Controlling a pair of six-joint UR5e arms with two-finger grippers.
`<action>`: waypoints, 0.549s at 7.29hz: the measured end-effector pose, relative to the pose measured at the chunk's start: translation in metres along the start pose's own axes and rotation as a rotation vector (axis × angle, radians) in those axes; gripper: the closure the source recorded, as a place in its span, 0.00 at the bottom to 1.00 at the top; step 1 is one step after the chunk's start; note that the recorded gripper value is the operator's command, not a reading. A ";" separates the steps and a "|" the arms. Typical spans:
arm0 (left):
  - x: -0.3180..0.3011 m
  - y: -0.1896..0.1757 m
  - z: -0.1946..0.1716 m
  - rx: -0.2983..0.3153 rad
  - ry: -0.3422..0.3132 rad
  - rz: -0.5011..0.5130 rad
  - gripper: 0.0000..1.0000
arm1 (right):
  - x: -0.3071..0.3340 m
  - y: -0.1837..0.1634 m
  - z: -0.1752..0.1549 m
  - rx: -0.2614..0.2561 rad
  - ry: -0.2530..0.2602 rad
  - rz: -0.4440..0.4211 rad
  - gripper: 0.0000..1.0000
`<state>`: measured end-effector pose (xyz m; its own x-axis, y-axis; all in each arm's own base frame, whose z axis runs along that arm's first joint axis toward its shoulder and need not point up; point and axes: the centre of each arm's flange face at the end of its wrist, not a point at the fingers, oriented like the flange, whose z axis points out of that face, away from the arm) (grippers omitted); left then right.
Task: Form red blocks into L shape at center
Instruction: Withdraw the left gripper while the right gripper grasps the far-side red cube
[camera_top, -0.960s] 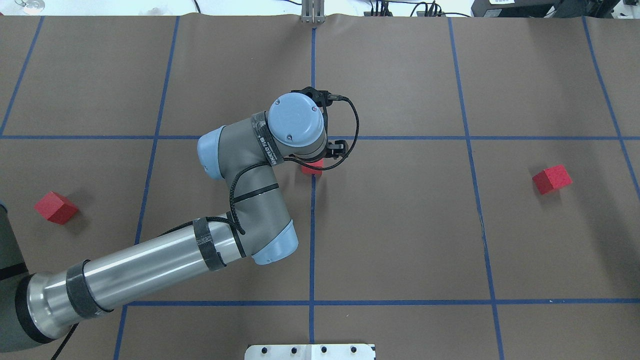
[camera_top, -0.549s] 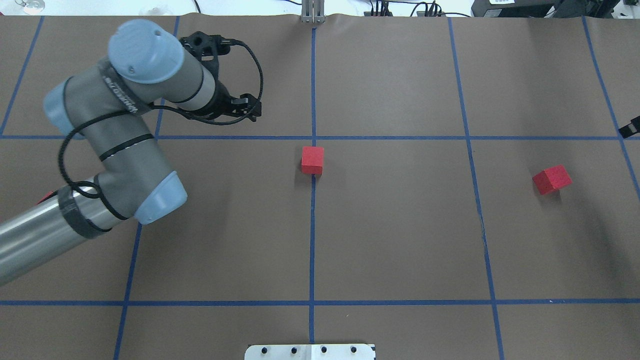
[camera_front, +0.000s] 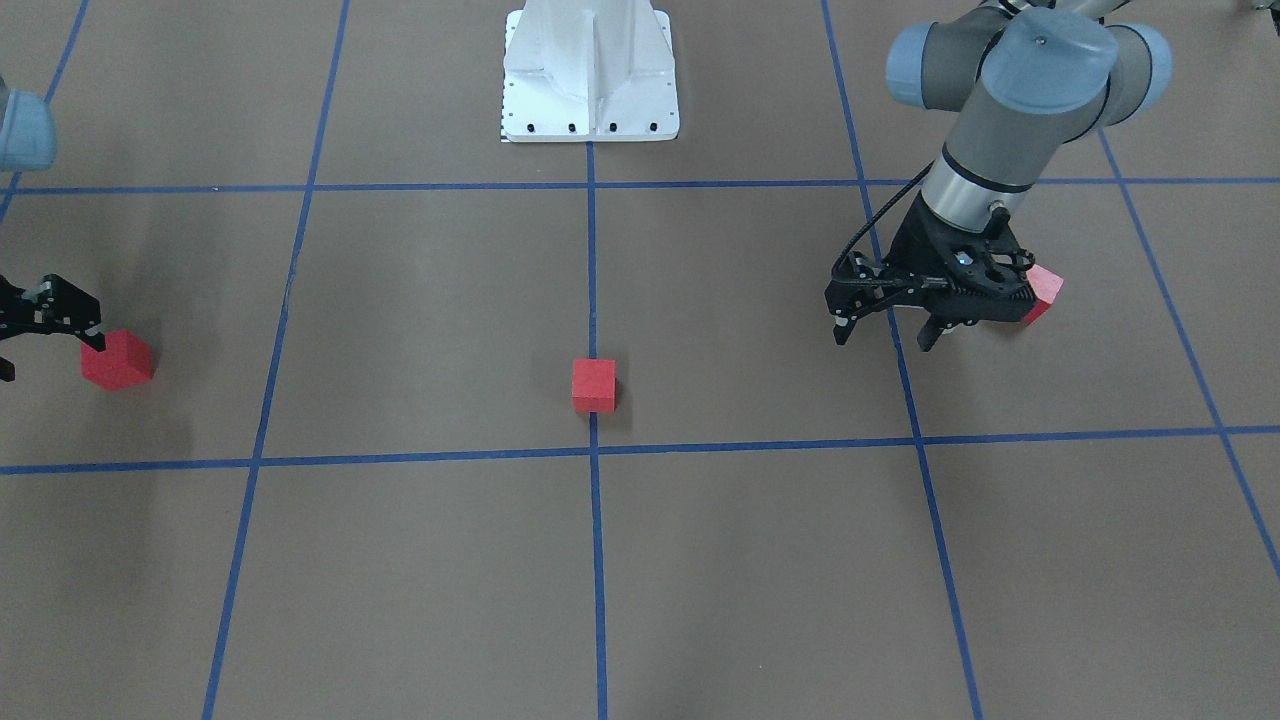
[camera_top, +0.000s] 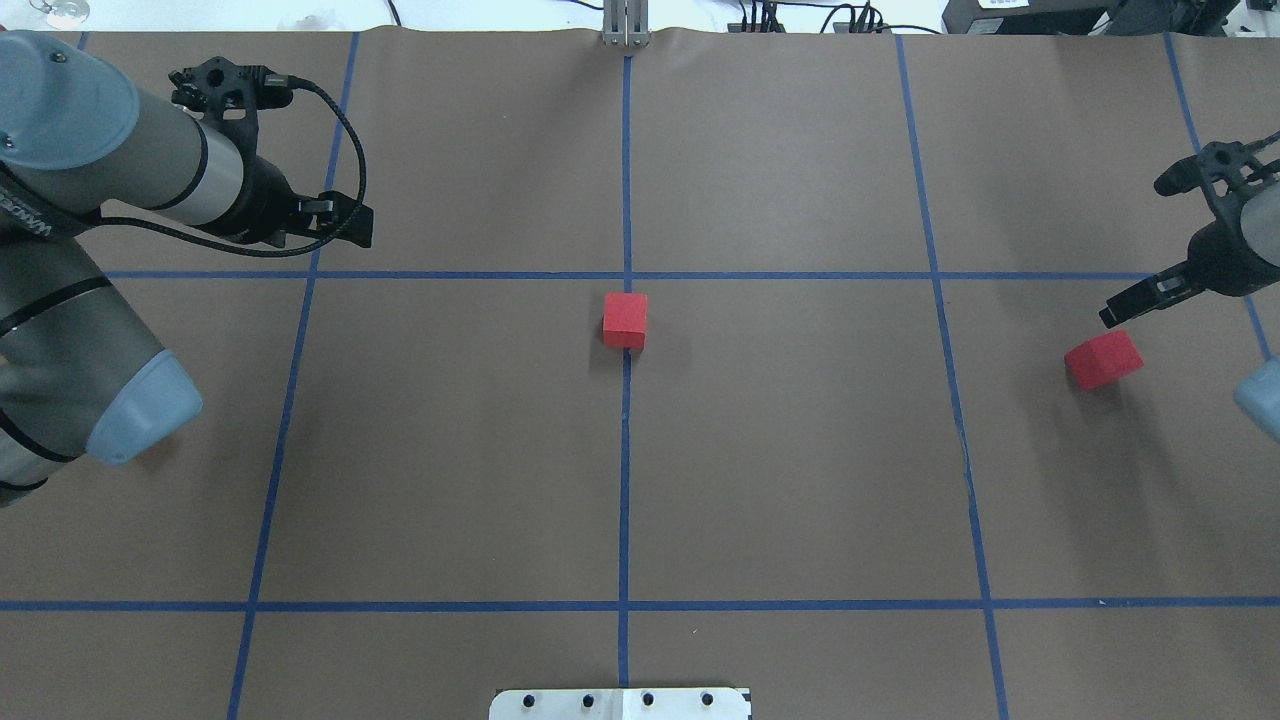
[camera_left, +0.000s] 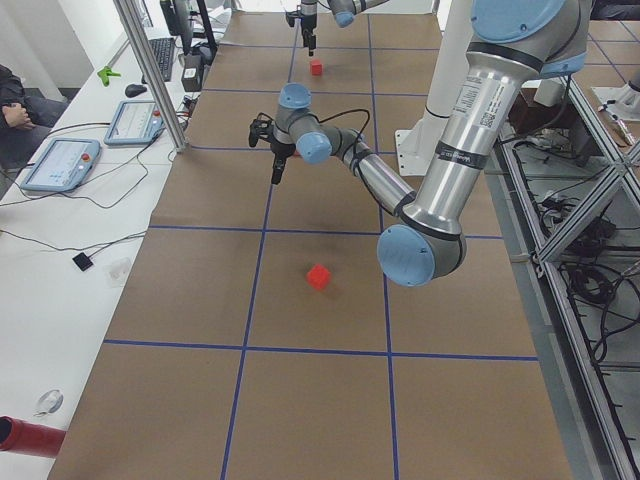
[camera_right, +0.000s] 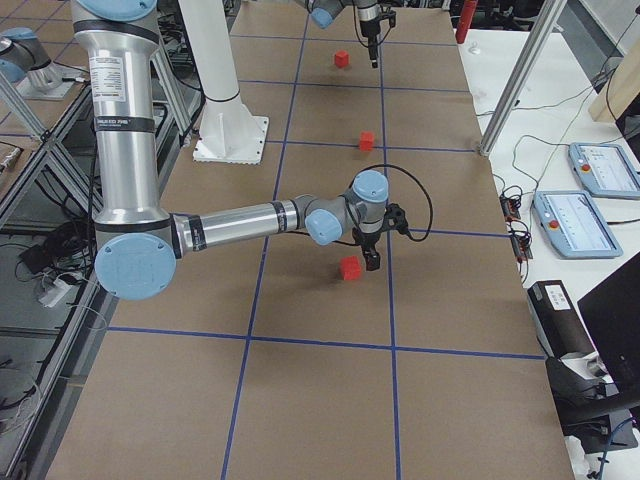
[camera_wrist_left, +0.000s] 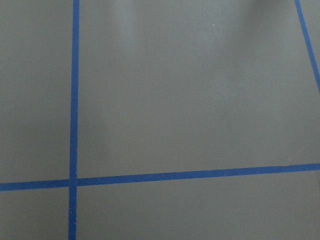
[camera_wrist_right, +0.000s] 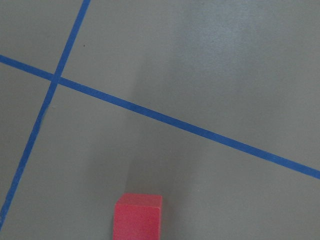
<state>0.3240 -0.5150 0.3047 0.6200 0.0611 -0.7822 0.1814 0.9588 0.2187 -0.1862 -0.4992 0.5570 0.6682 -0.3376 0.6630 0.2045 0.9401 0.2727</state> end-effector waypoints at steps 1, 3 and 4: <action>-0.005 0.001 0.000 -0.001 -0.005 -0.003 0.00 | -0.002 0.003 0.014 -0.022 0.003 -0.002 0.01; -0.011 0.004 0.003 -0.002 -0.007 -0.001 0.00 | -0.007 0.010 0.038 -0.067 0.003 -0.011 0.01; -0.012 0.005 0.003 -0.001 -0.006 0.000 0.00 | -0.006 0.014 0.050 -0.091 0.006 -0.009 0.01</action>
<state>0.3201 -0.5123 0.3167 0.6246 0.0591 -0.7787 0.1807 0.9592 0.2177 -0.2226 -0.4866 0.5917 0.6699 -0.3463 0.6568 0.2745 0.9374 0.2144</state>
